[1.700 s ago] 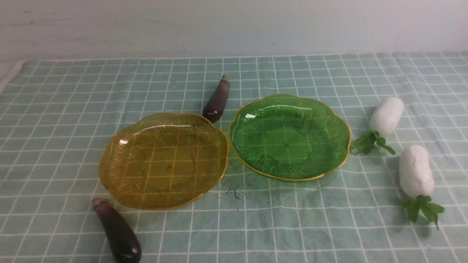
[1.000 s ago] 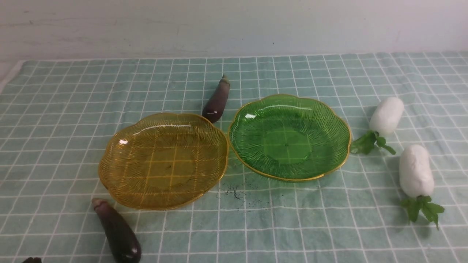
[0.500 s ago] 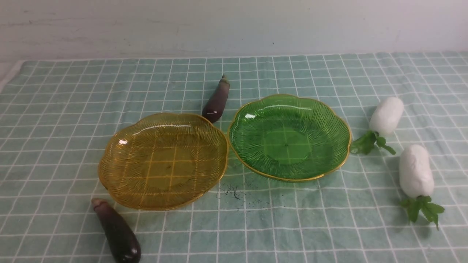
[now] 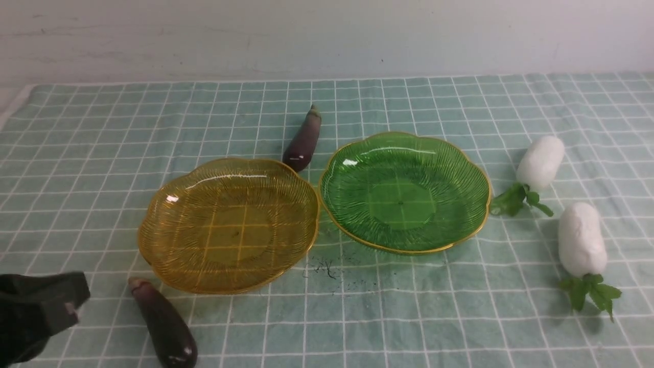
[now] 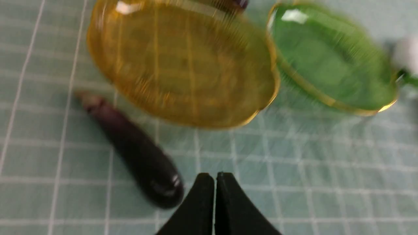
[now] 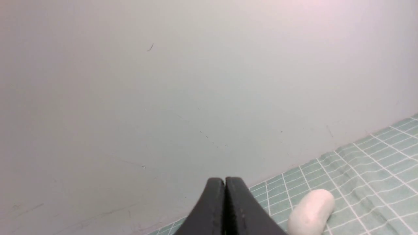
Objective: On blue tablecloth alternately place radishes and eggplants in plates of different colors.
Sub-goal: 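Pick up the eggplant and place it in the yellow plate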
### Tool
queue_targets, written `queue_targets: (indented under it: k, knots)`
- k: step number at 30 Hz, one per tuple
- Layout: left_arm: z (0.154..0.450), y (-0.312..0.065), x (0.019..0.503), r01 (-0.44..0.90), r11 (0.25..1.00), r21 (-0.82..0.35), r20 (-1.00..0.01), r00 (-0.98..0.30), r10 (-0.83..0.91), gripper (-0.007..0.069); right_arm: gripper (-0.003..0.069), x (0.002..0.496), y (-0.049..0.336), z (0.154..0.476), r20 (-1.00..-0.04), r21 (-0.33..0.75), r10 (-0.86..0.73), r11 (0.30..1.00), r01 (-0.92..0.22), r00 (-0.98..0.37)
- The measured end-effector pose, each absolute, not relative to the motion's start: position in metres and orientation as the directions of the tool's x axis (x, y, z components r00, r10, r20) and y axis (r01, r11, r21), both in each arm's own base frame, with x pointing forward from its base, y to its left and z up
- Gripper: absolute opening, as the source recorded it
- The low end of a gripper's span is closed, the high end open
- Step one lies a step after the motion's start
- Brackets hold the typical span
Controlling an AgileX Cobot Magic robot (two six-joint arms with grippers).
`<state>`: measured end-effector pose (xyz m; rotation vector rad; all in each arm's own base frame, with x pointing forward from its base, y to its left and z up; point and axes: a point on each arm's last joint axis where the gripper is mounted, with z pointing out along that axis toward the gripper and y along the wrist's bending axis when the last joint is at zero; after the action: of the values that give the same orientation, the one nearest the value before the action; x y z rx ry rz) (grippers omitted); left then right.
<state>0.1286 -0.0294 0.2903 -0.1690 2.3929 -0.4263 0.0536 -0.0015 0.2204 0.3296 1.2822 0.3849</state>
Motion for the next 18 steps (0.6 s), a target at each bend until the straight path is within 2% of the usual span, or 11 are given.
queue_targets:
  k: [3,6,8,12,18]
  knots:
    - [0.264,-0.032,0.156,-0.067,0.946,-0.318,-0.460,-0.862,-0.215,-0.0008,-0.0013,0.053,-0.002,0.223,-0.847,0.451,0.464,0.886,-0.109,0.261]
    - [0.249,-0.033,0.172,-0.098,0.947,-0.307,-0.373,-0.903,-0.214,-0.0008,-0.0013,0.053,-0.002,0.224,-0.839,0.470,0.483,0.875,-0.110,0.251]
    - [0.244,-0.034,0.181,-0.107,0.949,-0.297,-0.344,-0.915,-0.211,-0.0008,-0.0013,0.052,-0.001,0.230,-0.841,0.501,0.508,0.861,-0.087,0.185]
    - [0.247,-0.034,0.198,-0.106,0.956,-0.273,-0.318,-0.928,-0.194,-0.0008,-0.0013,0.053,0.002,0.264,-0.862,0.507,0.508,0.861,-0.040,0.006]
    - [0.252,-0.037,0.227,-0.109,0.959,-0.261,-0.276,-0.944,-0.182,0.0013,-0.0013,0.072,0.010,0.306,-0.912,0.318,0.293,0.947,-0.043,-0.289]
